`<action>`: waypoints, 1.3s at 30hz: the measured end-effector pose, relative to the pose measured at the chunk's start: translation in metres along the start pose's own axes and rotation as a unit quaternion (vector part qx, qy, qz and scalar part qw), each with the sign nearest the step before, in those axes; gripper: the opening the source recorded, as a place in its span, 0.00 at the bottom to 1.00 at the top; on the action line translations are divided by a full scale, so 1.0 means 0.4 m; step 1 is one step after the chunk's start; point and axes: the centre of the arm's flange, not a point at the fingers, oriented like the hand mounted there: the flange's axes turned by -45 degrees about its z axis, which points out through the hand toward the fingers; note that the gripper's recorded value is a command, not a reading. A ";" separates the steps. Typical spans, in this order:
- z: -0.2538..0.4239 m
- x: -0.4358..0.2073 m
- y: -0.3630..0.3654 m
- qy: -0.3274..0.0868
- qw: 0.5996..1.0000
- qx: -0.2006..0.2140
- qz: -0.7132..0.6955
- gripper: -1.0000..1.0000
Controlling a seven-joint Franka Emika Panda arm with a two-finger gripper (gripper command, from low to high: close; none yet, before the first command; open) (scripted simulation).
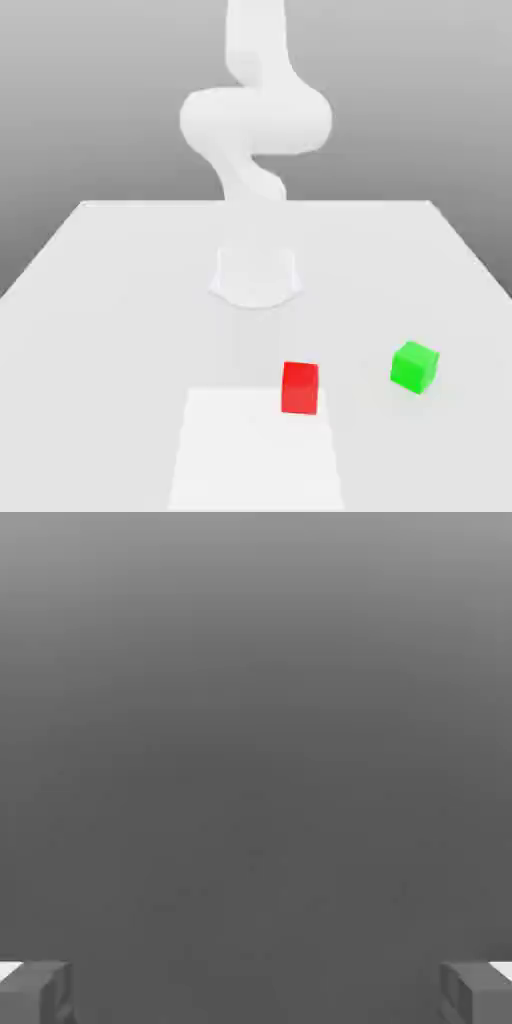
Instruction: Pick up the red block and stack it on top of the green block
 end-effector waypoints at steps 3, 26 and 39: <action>0.185 -0.072 -0.032 -0.056 0.998 0.000 0.006 0.50; 0.889 -0.932 -0.107 -0.352 0.934 -0.027 0.049 0.00; 0.783 -0.841 -0.114 -0.352 0.934 -0.027 0.046 0.00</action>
